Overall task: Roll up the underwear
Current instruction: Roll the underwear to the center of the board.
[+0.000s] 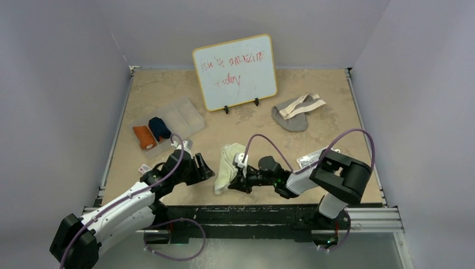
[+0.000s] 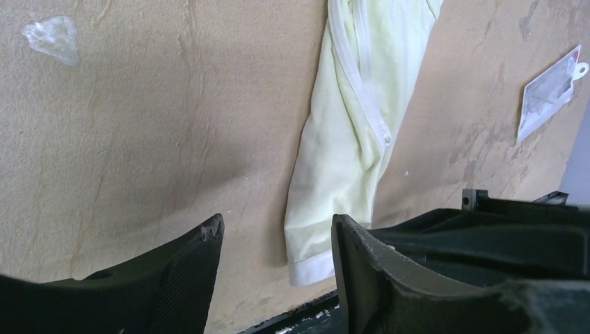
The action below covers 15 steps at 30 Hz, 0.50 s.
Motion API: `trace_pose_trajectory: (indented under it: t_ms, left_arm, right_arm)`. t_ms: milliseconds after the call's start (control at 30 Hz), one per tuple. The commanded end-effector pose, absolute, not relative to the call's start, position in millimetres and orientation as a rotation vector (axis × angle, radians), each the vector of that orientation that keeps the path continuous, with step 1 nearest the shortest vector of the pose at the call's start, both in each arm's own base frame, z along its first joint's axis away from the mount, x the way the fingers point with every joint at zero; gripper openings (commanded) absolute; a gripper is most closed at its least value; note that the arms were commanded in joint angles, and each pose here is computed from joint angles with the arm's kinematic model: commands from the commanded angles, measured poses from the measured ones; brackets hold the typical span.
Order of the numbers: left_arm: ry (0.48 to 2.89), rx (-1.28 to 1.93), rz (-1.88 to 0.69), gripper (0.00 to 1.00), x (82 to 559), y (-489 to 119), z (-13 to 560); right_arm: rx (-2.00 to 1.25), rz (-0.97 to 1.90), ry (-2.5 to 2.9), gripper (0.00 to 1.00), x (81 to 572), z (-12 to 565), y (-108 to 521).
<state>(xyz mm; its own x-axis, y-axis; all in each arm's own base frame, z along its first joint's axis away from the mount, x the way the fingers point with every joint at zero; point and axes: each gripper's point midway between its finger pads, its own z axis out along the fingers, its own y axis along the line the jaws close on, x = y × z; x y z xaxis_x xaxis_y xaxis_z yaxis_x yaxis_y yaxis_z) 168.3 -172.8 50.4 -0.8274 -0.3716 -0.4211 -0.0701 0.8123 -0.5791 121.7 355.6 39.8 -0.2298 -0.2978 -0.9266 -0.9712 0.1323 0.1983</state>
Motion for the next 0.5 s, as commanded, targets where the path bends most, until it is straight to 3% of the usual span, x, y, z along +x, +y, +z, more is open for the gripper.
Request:
trace_pose_trajectory:
  t_ms: [0, 467]
  left_arm:
    - [2.417, -0.292, -0.83, 0.56, 174, -182, 62]
    - [2.406, -0.155, -0.981, 0.57, 168, -204, 67]
  right_arm:
    - [-0.954, 1.416, 1.854, 0.0, 116, 61, 359]
    - [-0.239, 1.719, 2.352, 0.05, 136, 34, 334]
